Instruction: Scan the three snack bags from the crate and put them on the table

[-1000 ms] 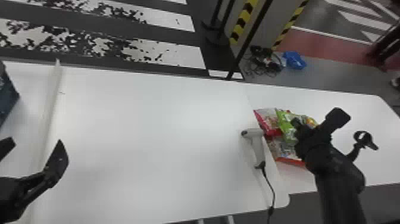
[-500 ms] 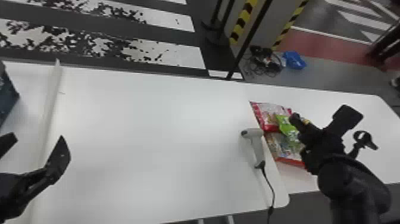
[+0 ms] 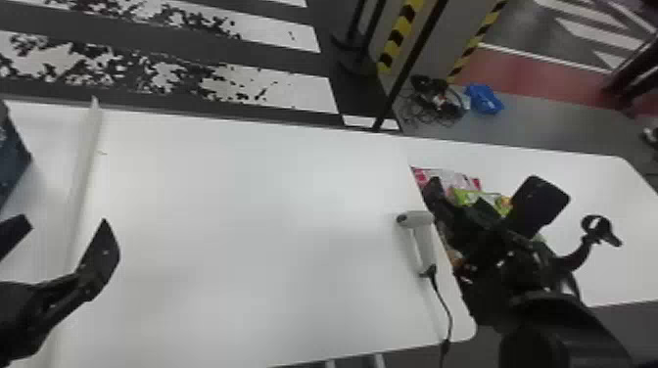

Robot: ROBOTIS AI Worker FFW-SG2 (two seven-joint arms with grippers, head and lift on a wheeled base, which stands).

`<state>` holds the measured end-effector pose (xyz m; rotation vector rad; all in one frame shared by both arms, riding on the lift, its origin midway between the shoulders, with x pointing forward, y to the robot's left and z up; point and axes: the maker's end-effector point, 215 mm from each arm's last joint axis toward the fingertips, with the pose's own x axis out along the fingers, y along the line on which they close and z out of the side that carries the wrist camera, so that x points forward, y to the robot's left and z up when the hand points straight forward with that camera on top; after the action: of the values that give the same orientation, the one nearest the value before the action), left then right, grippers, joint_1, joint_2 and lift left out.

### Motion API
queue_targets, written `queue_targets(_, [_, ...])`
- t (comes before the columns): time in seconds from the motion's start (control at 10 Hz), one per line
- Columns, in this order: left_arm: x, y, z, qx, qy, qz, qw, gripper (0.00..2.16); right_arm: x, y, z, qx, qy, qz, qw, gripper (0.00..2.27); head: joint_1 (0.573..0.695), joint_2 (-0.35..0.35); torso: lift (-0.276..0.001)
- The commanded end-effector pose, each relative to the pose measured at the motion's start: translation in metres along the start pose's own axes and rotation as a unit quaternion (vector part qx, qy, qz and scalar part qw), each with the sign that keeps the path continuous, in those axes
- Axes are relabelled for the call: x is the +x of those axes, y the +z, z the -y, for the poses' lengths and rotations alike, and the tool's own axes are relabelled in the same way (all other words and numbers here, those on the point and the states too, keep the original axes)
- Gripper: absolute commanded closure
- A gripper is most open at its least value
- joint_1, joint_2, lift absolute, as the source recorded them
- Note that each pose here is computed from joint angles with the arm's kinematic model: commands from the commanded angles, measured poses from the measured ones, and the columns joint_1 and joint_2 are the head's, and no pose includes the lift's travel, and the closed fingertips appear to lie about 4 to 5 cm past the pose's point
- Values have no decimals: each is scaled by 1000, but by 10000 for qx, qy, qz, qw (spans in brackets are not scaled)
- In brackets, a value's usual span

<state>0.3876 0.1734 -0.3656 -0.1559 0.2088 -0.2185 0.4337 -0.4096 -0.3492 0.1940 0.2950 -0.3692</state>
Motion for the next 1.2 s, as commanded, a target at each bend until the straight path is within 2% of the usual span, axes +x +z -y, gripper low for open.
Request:
queue_targets(0.0, [-6,5,2,100,63,-6,9999,26,-25,-21,-74,-6,732,-132,9972,97,695,-350,-94])
queue_targets(0.2, [-22,12,-16,205,282,5,9994,26,-62,-20,-141,-313,1314,374,9901,97,695,-204,-94])
queue_targets(0.4, [-42,19,-29,264,429,-22,9987,26,-102,-38,-167,-211,1734,449,9836,124,695,-70,-94])
queue_targets(0.6, [-59,8,-22,209,395,-194,9988,26,-130,-59,-167,-358,1845,398,9814,127,695,-8,-94])
queue_targets(0.8, [-73,-3,-18,104,417,-283,9987,26,-160,-82,-174,-537,2069,275,9765,127,695,19,-94])
queue_targets(1.1, [-93,4,-2,67,332,-91,9994,26,-197,-101,-187,-832,2420,161,9666,127,695,77,-94])
